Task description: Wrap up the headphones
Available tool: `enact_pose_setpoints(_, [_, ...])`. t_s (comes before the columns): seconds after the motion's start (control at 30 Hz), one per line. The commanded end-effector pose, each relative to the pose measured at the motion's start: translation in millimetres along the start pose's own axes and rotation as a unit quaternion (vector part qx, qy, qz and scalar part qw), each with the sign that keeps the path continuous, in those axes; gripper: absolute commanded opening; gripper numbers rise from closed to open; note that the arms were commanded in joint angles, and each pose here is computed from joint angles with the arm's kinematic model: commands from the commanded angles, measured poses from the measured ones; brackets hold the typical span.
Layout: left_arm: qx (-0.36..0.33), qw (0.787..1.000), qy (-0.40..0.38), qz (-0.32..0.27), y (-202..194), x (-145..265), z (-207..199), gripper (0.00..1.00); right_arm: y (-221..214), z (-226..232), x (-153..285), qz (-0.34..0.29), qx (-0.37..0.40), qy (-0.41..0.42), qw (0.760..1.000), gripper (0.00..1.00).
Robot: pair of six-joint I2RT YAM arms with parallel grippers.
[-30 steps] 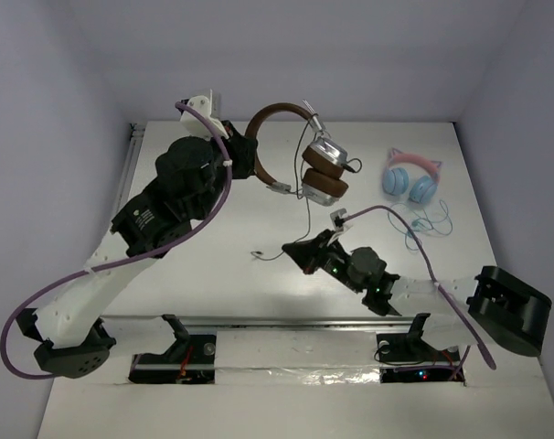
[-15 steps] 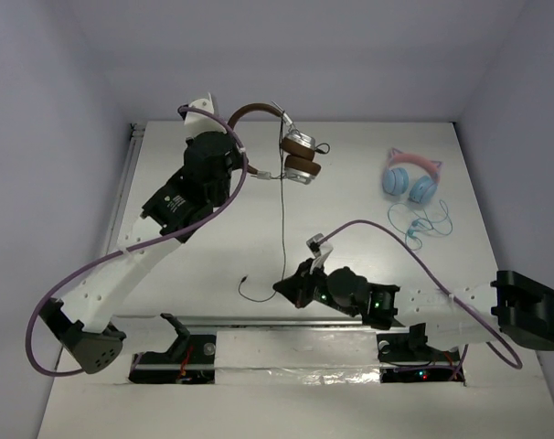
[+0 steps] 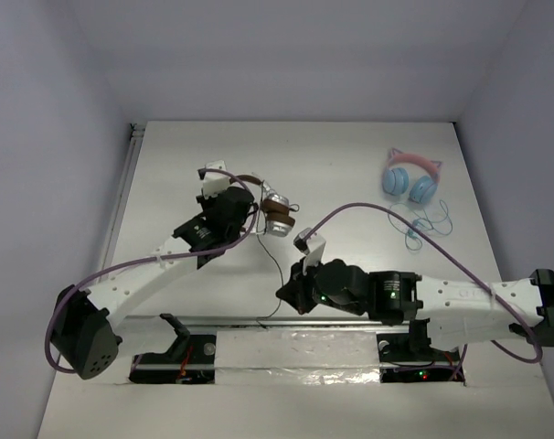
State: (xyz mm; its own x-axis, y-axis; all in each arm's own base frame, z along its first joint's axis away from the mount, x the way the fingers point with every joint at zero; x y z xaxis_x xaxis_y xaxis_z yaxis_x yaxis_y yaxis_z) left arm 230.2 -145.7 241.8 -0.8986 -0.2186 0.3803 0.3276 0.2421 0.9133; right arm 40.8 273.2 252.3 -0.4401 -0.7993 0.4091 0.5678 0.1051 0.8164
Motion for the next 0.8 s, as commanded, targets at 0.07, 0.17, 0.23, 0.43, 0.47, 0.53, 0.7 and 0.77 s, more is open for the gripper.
enact_pose_setpoints(0.07, [0.069,0.997,-0.025,-0.015,-5,22,9,0.0,24,-10,28,0.01,0.071,-0.081,0.994,0.0])
enact_pose_setpoints(0.17, [0.04,0.998,-0.042,0.011,-30,35,9,0.0,37,-13,36,0.002,0.103,-0.116,0.988,0.0])
enact_pose_setpoints(0.23, [0.025,0.998,-0.054,0.023,-43,46,6,0.0,45,-15,40,-0.002,0.13,-0.142,0.981,0.0])
enact_pose_setpoints(0.43, [-0.023,0.997,-0.045,0.06,-67,60,17,0.0,57,-30,44,0.022,0.181,-0.228,0.956,0.0])
enact_pose_setpoints(0.47, [-0.02,0.997,-0.041,0.067,-67,63,23,0.0,60,-30,47,0.021,0.184,-0.231,0.955,0.0])
enact_pose_setpoints(0.53, [-0.011,0.996,-0.054,0.069,-65,66,25,0.0,61,-34,50,0.032,0.187,-0.234,0.953,0.0])
enact_pose_setpoints(0.7, [0.006,0.995,-0.083,0.062,-43,77,26,0.0,54,-40,51,0.058,0.188,-0.228,0.954,0.0])
enact_pose_setpoints(0.77, [-0.018,0.993,-0.084,0.076,-44,78,24,0.0,55,-51,49,0.057,0.184,-0.271,0.943,0.0])
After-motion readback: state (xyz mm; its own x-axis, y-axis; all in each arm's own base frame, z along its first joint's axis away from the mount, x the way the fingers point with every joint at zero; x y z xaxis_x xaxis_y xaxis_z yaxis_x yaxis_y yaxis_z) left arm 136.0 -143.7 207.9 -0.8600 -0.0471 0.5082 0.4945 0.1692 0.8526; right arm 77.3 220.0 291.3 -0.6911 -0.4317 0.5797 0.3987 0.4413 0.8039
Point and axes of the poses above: each gripper's point midway between its finger pads, its own x axis back along the fingers, its own z axis along the line the jaws close on, y = z × x, the point moved 10 cm from there along x, back along the fingers, and after that the axes turned 5 degrees about x, right-handed, at the moved point
